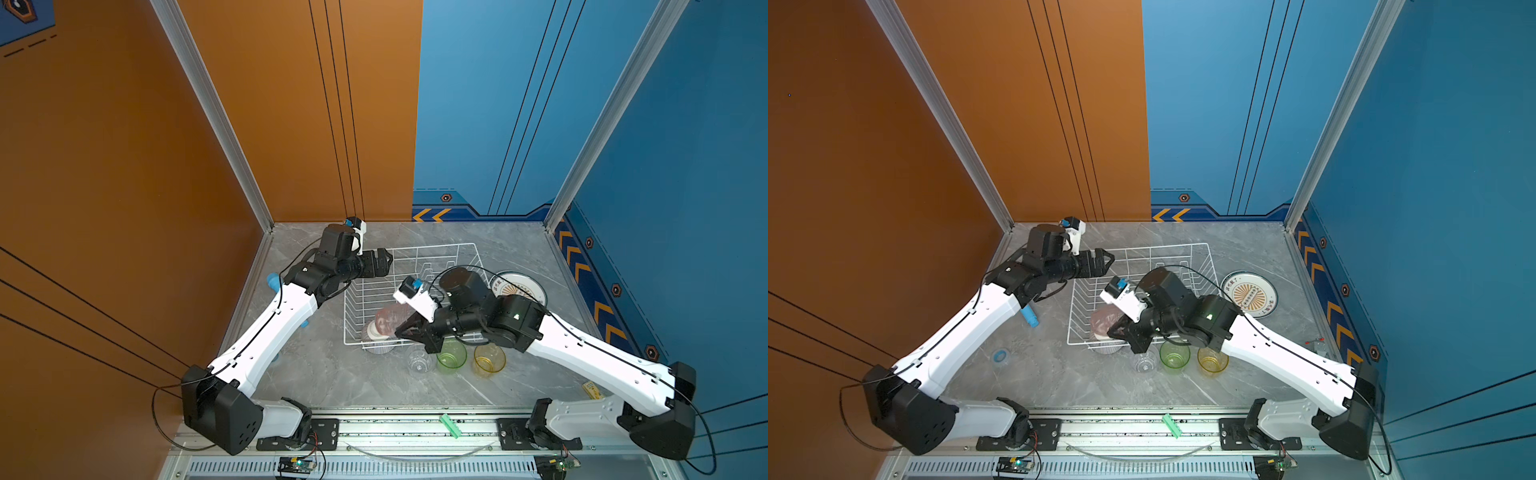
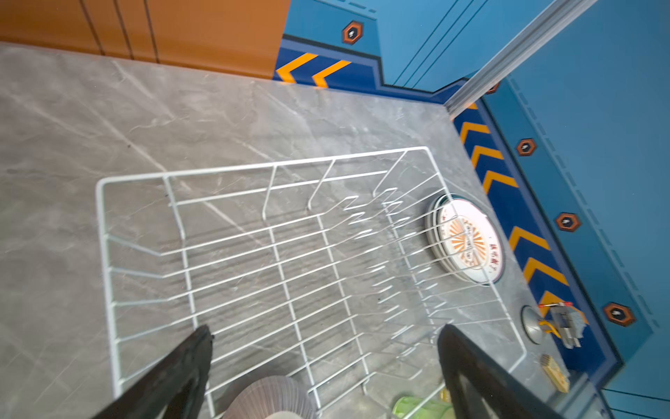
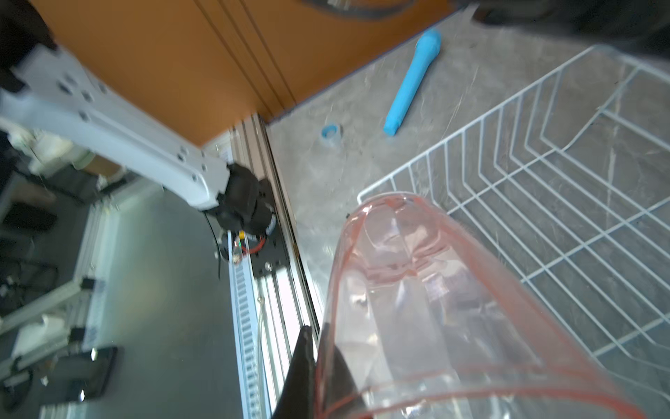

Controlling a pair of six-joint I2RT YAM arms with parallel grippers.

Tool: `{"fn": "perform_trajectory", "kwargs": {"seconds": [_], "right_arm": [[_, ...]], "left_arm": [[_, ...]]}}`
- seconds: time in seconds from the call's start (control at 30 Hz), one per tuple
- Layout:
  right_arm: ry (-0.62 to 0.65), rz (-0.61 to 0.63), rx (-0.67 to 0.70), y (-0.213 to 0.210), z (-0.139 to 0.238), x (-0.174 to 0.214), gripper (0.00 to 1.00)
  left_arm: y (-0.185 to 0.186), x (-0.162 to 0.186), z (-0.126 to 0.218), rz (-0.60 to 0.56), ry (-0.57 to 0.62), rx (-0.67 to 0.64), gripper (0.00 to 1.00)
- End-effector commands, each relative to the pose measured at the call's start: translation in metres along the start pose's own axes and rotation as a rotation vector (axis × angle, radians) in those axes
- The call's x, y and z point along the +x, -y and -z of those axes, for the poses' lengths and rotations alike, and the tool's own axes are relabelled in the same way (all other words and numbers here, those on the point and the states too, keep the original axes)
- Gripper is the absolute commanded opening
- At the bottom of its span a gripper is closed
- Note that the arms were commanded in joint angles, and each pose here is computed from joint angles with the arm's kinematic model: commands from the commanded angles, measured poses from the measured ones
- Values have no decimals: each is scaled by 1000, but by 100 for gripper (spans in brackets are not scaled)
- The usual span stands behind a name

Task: Unload the mixed dishes from the dish rack
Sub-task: 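Close the right gripper on the pink glass and open the left, then carry the pink glass with the right gripper down beside the clear glass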

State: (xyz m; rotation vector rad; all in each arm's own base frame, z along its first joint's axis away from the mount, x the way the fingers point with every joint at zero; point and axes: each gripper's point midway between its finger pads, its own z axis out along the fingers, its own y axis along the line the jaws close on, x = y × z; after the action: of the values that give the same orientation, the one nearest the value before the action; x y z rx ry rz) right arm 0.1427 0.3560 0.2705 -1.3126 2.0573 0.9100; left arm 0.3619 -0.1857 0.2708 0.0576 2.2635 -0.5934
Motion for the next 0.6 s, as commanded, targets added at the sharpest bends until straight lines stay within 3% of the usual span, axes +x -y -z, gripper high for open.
{"fn": "perform_trajectory", "kwargs": {"seconds": [0.0, 0.37, 0.57], "right_arm": [[-282, 167, 124, 7, -15, 50, 0], [-667, 366, 138, -11, -87, 100, 0], [-788, 395, 164, -2, -104, 117, 0]], "left_arm": [[-18, 0, 11, -25, 21, -92, 98], [-23, 3, 13, -28, 10, -108, 98], [-26, 4, 14, -31, 3, -113, 98]]}}
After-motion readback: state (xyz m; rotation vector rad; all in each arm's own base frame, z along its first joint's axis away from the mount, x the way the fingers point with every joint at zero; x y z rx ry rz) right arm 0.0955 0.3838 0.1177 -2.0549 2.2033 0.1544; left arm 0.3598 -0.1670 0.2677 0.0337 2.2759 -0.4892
